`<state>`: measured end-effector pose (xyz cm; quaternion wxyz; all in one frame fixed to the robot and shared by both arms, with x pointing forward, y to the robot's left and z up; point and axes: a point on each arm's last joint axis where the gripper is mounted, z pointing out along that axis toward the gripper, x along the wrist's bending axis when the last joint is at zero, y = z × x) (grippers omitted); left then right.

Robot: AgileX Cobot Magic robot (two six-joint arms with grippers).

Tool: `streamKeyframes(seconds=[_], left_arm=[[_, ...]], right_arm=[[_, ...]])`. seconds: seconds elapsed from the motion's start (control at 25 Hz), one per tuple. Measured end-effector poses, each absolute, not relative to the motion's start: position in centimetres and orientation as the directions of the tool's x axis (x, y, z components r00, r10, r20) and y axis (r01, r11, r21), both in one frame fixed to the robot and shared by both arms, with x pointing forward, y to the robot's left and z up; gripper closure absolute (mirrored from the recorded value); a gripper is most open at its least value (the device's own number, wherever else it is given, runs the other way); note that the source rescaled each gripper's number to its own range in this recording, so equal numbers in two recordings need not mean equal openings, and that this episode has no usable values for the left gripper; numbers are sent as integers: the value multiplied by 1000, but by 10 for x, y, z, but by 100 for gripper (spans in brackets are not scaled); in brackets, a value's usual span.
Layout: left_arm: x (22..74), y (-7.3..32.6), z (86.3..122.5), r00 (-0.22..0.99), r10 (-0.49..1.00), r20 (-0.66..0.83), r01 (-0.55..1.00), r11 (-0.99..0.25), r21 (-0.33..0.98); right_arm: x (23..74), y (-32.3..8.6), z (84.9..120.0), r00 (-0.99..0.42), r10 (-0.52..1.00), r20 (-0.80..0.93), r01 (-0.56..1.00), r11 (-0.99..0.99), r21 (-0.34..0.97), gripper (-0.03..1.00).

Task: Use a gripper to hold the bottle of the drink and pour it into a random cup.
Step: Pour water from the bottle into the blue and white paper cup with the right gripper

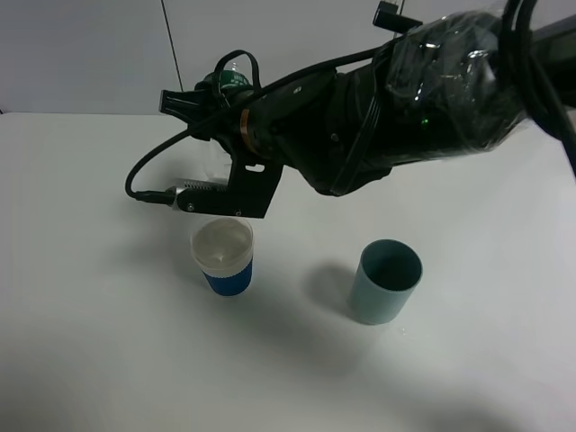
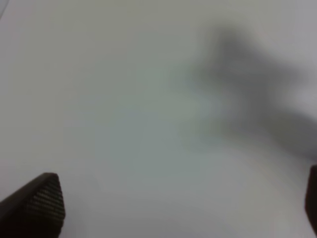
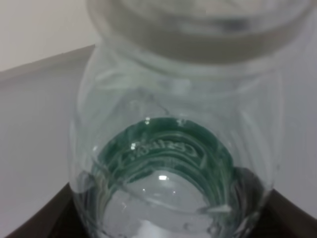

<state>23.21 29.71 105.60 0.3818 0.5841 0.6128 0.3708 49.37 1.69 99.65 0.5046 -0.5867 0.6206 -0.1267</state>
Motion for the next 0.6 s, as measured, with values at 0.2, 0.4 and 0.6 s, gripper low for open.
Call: streamKeyframes(seconds=[0.2, 0.4, 0.6], left_arm=[[232, 297, 1056, -26, 999, -35, 433, 43, 900], [232, 297, 1056, -26, 999, -35, 433, 43, 900], [232, 297, 1056, -26, 999, -35, 433, 43, 900]], right_arm=[[494, 17, 996, 205, -860, -468, -597, 269, -756, 97], [494, 17, 996, 205, -860, -467, -597, 268, -756, 97], [494, 17, 996, 205, -860, -467, -597, 268, -756, 97]])
